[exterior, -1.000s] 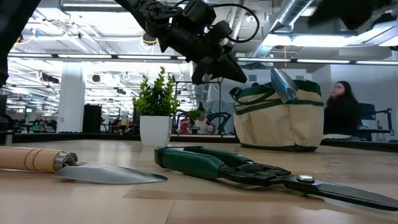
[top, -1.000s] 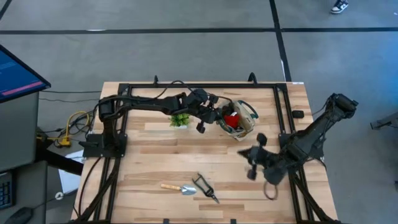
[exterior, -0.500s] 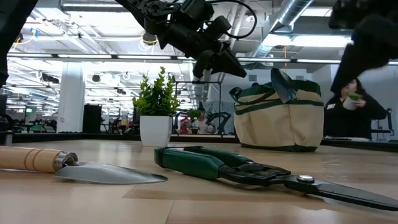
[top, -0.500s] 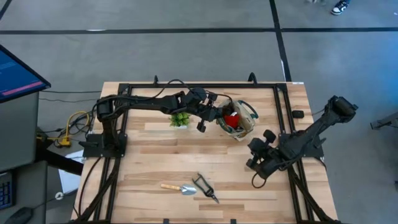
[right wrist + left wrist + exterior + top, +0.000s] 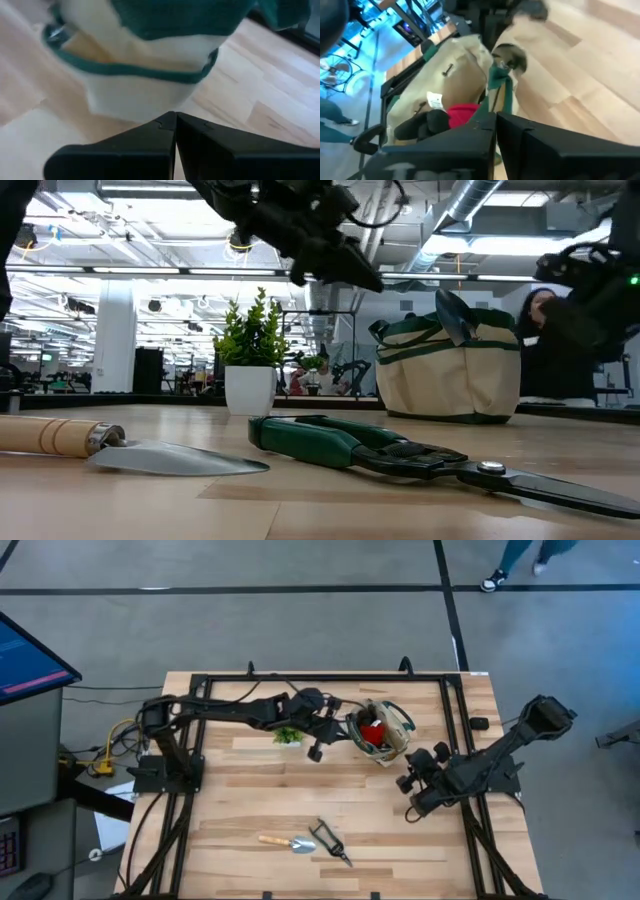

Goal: Pick & Place Garden tools in Gardening bag
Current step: Move the white gardening bag to the center of the table

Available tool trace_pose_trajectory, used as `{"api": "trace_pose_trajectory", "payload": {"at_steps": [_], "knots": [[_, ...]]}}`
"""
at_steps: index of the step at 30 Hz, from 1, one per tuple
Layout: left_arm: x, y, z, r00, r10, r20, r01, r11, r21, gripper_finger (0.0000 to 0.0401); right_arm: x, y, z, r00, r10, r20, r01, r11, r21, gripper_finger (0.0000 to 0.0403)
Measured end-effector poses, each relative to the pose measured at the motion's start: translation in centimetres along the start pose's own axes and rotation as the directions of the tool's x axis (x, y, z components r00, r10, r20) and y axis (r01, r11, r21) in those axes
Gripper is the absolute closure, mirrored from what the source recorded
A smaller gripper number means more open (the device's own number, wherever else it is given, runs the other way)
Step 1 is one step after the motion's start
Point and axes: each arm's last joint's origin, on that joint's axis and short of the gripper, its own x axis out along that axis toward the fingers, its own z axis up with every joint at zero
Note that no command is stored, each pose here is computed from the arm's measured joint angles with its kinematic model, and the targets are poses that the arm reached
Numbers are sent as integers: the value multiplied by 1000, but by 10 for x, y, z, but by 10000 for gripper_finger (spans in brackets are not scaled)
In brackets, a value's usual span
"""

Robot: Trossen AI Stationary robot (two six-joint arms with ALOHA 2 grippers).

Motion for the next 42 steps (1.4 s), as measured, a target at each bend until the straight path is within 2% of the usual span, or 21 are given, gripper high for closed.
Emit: {"api": "trace_pose_trajectory", "payload": {"at_steps": [3, 10, 15, 19, 31, 42], "knots": [[-19, -5, 4, 1000, 16, 25, -16, 1000, -8, 397, 9, -2, -3, 998, -11, 62, 9, 999, 30, 403], [-59, -20, -1, 999, 32, 44, -32, 999, -12, 397, 30, -13, -5, 989, -97, 116, 92, 995, 47, 403], [-78, -30, -7, 997, 47, 61, -44, 998, -53, 397, 42, -19, -2, 974, -165, 156, 161, 986, 38, 403], [-87, -36, -11, 994, 75, 79, -72, 996, -51, 397, 51, -19, -1, 966, -171, 192, 167, 985, 36, 403], [-87, -40, -16, 992, 107, 63, -104, 993, -51, 397, 71, -11, 19, 974, -11, 226, 15, 1000, -18, 403], [-88, -39, -16, 991, 115, 73, -112, 992, -50, 397, 77, -8, 40, 953, 155, 262, -148, 988, -47, 403]]}}
